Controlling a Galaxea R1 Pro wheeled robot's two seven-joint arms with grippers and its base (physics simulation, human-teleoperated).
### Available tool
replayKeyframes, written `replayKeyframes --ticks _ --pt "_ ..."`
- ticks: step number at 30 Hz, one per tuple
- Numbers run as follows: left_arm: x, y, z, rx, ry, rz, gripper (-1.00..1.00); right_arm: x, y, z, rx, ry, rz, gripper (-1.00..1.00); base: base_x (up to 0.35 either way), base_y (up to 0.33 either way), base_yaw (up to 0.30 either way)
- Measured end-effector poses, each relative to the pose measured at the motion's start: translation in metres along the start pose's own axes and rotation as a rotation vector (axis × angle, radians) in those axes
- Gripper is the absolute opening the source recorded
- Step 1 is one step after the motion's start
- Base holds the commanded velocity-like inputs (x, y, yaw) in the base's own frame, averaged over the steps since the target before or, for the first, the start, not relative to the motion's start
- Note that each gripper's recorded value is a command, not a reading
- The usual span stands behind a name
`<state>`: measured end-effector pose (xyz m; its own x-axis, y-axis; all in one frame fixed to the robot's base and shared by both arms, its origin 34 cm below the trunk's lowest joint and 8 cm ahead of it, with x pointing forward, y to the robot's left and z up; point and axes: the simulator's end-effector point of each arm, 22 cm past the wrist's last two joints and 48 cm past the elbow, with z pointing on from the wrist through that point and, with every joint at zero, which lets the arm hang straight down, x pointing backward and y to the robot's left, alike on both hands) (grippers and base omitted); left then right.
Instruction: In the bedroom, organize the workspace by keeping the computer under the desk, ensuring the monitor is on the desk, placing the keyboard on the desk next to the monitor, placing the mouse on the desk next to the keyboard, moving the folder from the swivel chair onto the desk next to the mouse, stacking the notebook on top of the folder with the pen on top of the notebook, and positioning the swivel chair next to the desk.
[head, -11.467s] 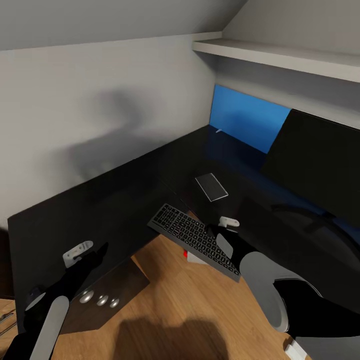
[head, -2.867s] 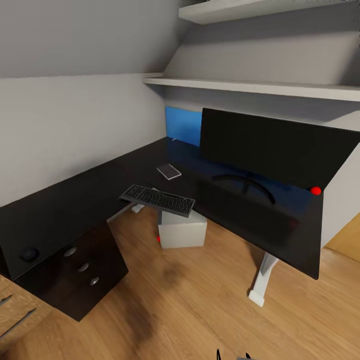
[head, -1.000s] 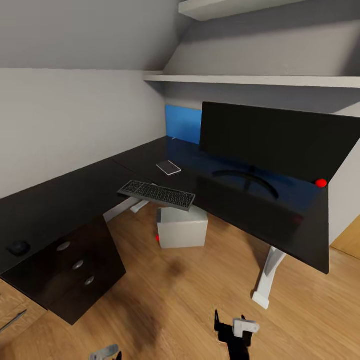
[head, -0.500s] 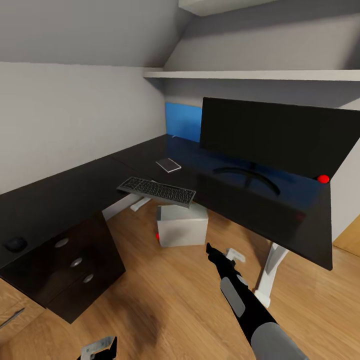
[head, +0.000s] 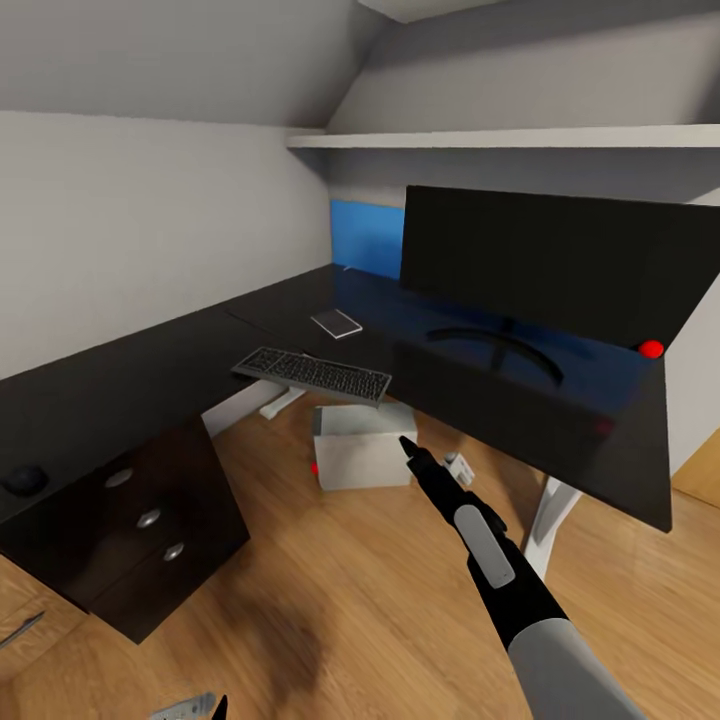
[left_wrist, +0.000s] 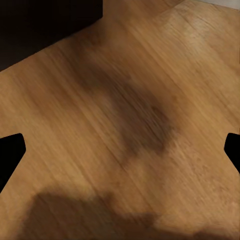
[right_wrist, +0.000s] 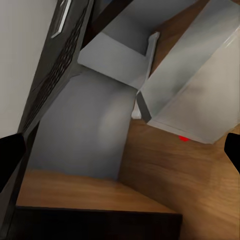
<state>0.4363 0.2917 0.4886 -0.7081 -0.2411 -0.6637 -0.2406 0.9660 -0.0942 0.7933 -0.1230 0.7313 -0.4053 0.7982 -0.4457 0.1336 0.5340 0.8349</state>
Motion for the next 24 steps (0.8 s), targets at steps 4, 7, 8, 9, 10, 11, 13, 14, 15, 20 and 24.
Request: replayKeyframes --ticks 4,7,8,9,10,11,13,14,15,20,24 --pt "-0.022 -0.016 0.005 0.034 -0.032 -0.006 1.00 0.001 -0.005 0.001 -0.008 -0.004 -0.002 1.00 0.000 0.000 0.000" --pt "-0.064 -0.050 0.002 0.110 -0.019 -0.002 1.00 -0.001 -0.010 0.002 -0.010 -0.011 -0.007 1.00 0.000 0.000 0.000" --pt "-0.071 -0.057 0.001 0.124 -0.011 0.001 1.00 -0.002 -0.012 0.002 -0.011 -0.013 -0.009 1.00 0.000 0.000 0.000" --pt "-0.080 -0.066 -0.003 0.147 0.011 0.002 1.00 -0.004 -0.013 0.002 -0.014 -0.017 -0.012 1.00 0.000 0.000 0.000" --pt "-0.084 -0.070 -0.005 0.157 0.017 0.001 1.00 -0.004 -0.013 0.002 -0.016 -0.019 -0.013 1.00 0.000 0.000 0.000" --pt "-0.088 -0.073 -0.006 0.167 0.021 -0.003 1.00 -0.005 -0.014 0.002 -0.019 -0.023 -0.015 1.00 0.000 0.000 0.000" --pt "-0.106 -0.088 -0.015 0.207 0.020 -0.021 1.00 -0.010 -0.009 0.001 -0.037 -0.039 -0.021 1.00 0.000 0.000 0.000" --pt "-0.107 -0.090 -0.015 0.214 0.020 -0.024 1.00 -0.011 -0.009 0.001 -0.041 -0.042 -0.022 1.00 0.000 0.000 0.000" --pt "-0.108 -0.094 -0.016 0.224 0.019 -0.029 1.00 -0.011 -0.009 0.001 -0.045 -0.045 -0.024 1.00 0.000 0.000 0.000" --pt "-0.112 -0.103 -0.016 0.249 0.002 -0.041 1.00 -0.008 -0.014 0.002 -0.052 -0.050 -0.025 1.00 0.000 0.000 0.000" --pt "-0.115 -0.110 -0.015 0.263 -0.015 -0.054 1.00 -0.004 -0.020 0.004 -0.054 -0.051 -0.026 1.00 0.000 0.000 0.000"
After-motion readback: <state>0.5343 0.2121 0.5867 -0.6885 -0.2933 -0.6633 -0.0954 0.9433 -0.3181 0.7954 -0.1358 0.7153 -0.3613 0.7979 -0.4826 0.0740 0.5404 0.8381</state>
